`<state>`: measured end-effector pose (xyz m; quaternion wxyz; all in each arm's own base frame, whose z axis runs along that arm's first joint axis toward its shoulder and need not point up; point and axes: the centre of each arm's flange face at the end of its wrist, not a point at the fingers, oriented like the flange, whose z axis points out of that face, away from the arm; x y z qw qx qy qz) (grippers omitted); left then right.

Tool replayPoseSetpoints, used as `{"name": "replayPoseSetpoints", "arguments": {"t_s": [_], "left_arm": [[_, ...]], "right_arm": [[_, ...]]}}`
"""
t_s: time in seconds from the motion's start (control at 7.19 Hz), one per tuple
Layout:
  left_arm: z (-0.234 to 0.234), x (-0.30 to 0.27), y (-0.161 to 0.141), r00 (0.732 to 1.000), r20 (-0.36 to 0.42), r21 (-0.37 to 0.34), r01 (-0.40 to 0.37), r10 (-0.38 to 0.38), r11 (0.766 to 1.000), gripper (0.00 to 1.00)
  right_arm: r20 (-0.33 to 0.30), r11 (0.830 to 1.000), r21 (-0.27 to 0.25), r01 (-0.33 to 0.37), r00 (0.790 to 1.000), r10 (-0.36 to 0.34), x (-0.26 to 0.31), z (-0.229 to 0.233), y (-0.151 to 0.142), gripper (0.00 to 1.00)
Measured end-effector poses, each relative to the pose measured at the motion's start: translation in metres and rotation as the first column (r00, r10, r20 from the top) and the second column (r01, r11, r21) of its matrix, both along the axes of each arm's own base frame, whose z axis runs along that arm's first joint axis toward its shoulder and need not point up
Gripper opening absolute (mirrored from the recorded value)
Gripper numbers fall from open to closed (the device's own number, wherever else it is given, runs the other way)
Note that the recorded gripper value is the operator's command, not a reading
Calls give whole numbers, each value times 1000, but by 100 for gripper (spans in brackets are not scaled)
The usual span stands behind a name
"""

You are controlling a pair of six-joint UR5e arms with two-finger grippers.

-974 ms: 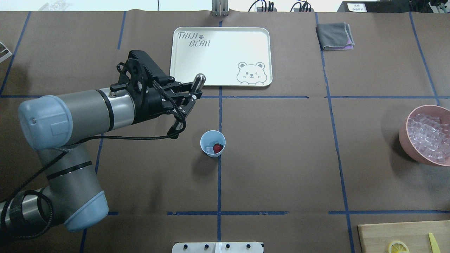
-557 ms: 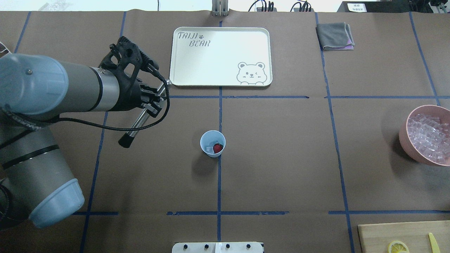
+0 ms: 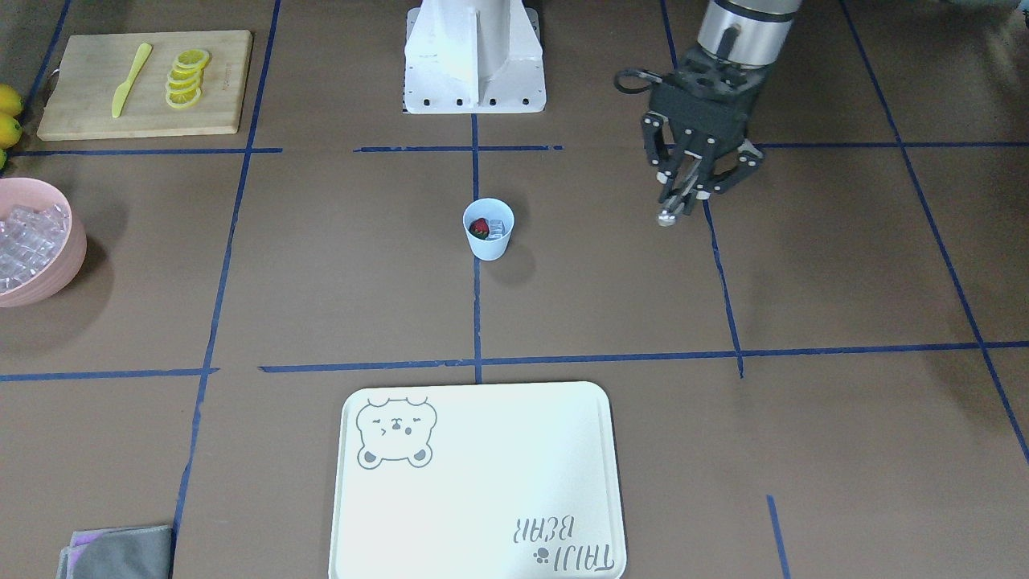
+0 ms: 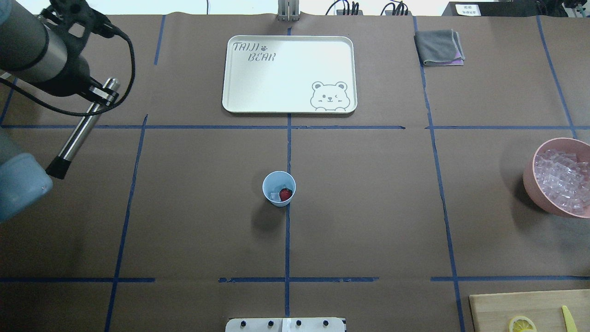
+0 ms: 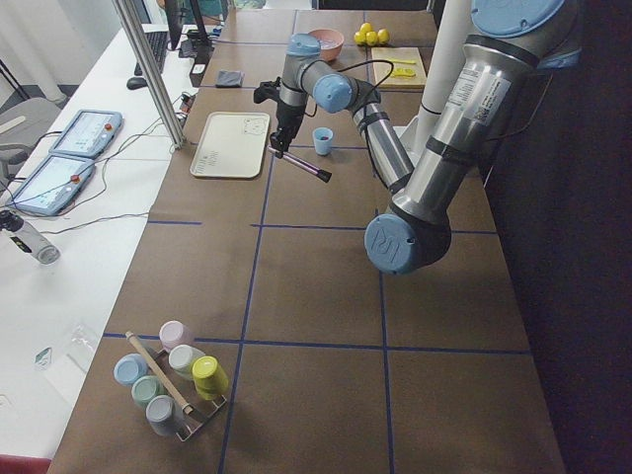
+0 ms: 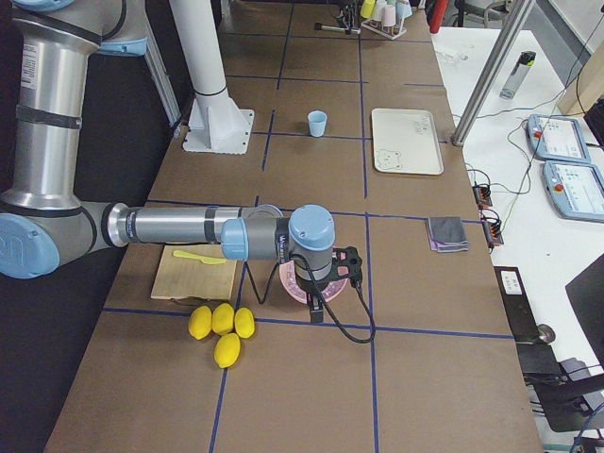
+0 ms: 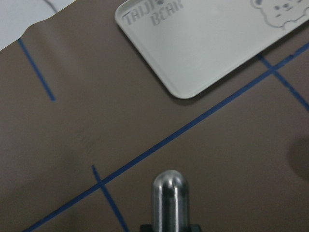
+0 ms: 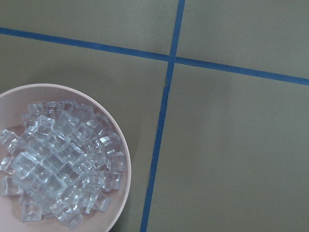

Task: Mash ice and strawberries in cup
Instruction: 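Set the pestle back down by the cup rack and open the left gripper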

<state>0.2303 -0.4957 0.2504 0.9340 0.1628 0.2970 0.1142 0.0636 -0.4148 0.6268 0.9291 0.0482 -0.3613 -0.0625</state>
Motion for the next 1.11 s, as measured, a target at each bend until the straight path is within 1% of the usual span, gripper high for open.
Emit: {"name": "replayPoseSetpoints", "arguments": {"t_s": [0.14,0.28,0.42,0.56,0.7,1.11], "left_arm": [[29,-26,-17,994,32,-126,110,-107,986,1],[63,-42,-24,985,71,-208,170,-159,963,1],[97,-52,-25,981,104,-255,186,-164,949,1],[132,-61,-20,983,113,-286,171,-144,943,0],[167,-66,-15,987,95,-307,150,-126,940,0],[272,-65,-20,992,35,-309,123,-117,943,0]], "right_arm": [[0,1000,0,0,1000,0,0,0,0,100],[0,1000,0,0,1000,0,0,0,0,100],[0,1000,1,0,1000,0,0,0,0,100],[0,1000,1,0,1000,0,0,-1,-1,100],[0,1000,2,0,1000,0,0,-1,-1,100],[0,1000,4,0,1000,0,0,-2,-1,100]]}}
